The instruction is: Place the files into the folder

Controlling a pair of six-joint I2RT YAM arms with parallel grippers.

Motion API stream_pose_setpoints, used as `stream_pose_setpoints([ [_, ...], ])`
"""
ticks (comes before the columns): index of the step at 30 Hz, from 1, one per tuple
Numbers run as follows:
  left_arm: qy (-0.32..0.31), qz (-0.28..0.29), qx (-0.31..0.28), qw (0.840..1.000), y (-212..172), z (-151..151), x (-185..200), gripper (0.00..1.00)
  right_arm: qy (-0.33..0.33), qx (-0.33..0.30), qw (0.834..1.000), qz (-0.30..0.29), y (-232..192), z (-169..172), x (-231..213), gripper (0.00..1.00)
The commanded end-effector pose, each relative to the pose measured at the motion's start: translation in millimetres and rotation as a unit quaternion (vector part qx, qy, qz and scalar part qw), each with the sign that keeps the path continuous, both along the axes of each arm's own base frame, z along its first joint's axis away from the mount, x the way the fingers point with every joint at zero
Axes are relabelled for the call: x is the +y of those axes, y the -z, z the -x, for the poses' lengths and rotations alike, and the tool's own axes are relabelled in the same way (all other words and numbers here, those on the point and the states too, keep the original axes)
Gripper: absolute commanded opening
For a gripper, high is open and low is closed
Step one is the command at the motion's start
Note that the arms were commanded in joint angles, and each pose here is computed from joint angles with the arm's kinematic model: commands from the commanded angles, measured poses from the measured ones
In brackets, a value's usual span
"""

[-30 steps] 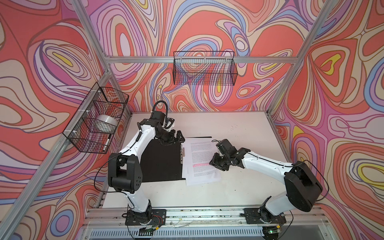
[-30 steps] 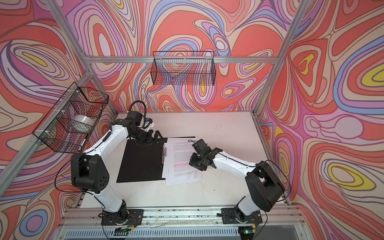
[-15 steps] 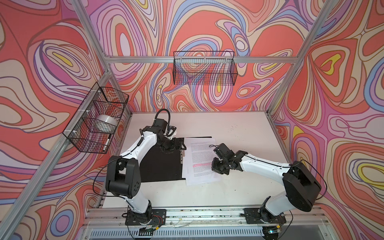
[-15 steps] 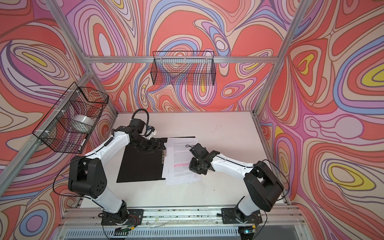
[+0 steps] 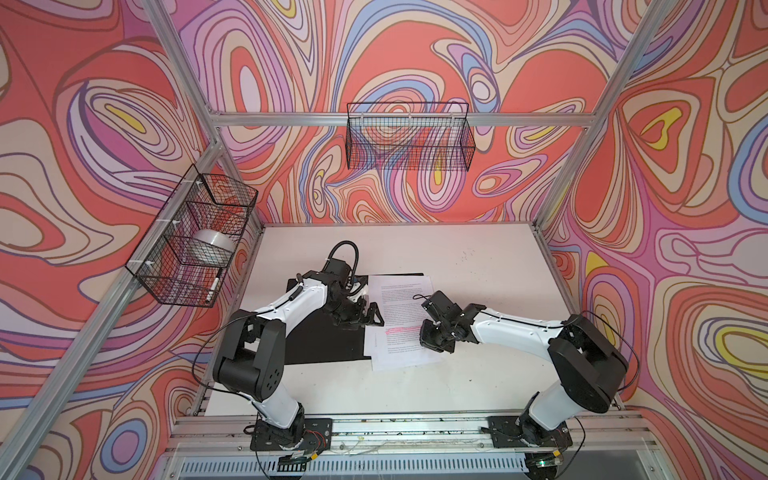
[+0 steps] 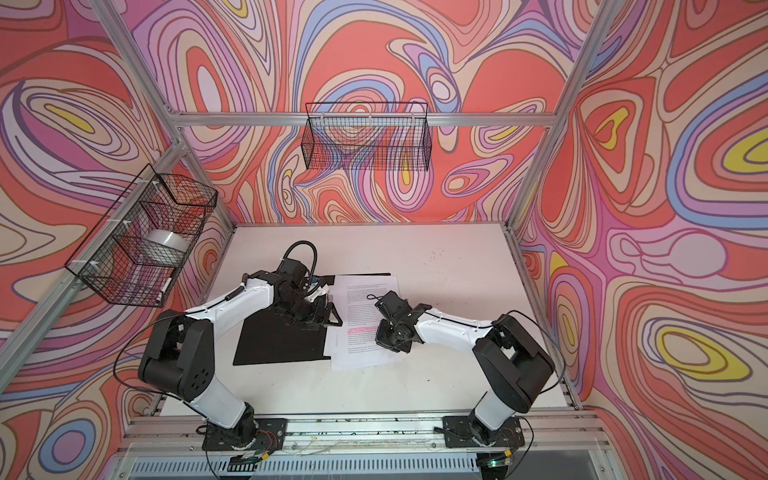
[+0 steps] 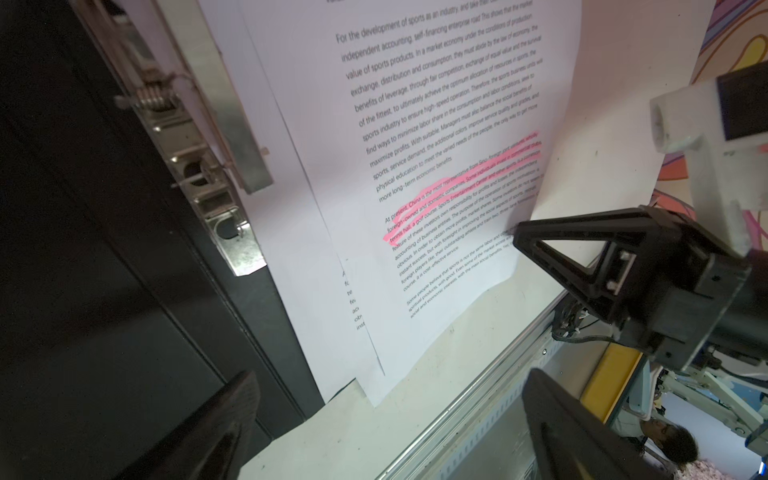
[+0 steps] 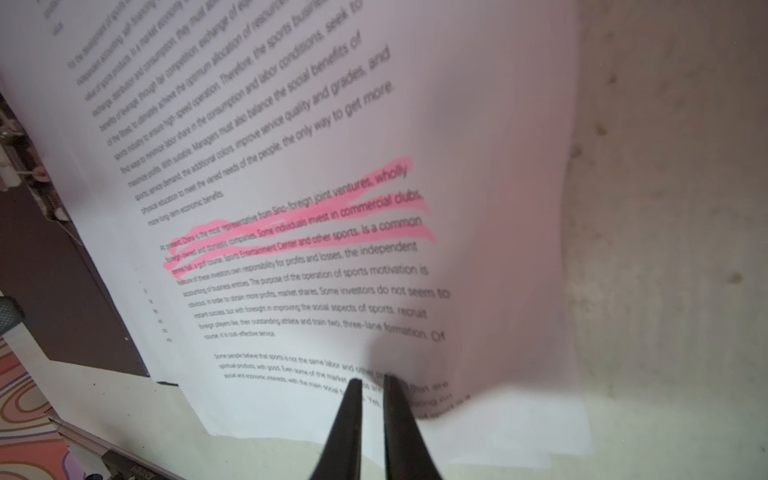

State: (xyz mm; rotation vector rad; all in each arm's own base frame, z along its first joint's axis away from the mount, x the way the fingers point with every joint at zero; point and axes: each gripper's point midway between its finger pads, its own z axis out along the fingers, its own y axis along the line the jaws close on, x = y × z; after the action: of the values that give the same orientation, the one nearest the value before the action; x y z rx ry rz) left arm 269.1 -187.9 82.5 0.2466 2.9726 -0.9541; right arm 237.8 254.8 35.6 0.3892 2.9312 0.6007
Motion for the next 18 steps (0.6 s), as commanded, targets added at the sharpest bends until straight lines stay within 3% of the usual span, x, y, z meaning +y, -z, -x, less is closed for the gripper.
stream_pose_setpoints([
  [1,0.024,0.018,-0.019,0.999,-2.7,2.3,-4.1,1.0,-0.018,-0.018,0.999,-0.021,-7.3,-10.5,17.7,0.13],
  [5,0.032,0.018,-0.011,0.999,5.0,6.8,-5.1,0.99,-0.032,-0.024,0.999,-0.034,-13.7,-17.2,28.5,0.15],
  [8,0.037,0.008,-0.011,0.999,11.0,8.6,-2.6,0.99,-0.025,-0.046,0.999,-0.008,-28.6,-23.0,18.2,0.31],
  [12,0.043,0.008,-0.033,0.998,9.5,9.8,-0.7,1.0,-0.001,-0.071,0.997,0.02,-48.1,-33.8,-13.1,0.4],
  [18,0.052,0.007,-0.029,0.998,13.6,14.5,-0.3,1.0,0.036,-0.085,0.995,-0.032,-53.1,-57.4,-53.2,0.48],
])
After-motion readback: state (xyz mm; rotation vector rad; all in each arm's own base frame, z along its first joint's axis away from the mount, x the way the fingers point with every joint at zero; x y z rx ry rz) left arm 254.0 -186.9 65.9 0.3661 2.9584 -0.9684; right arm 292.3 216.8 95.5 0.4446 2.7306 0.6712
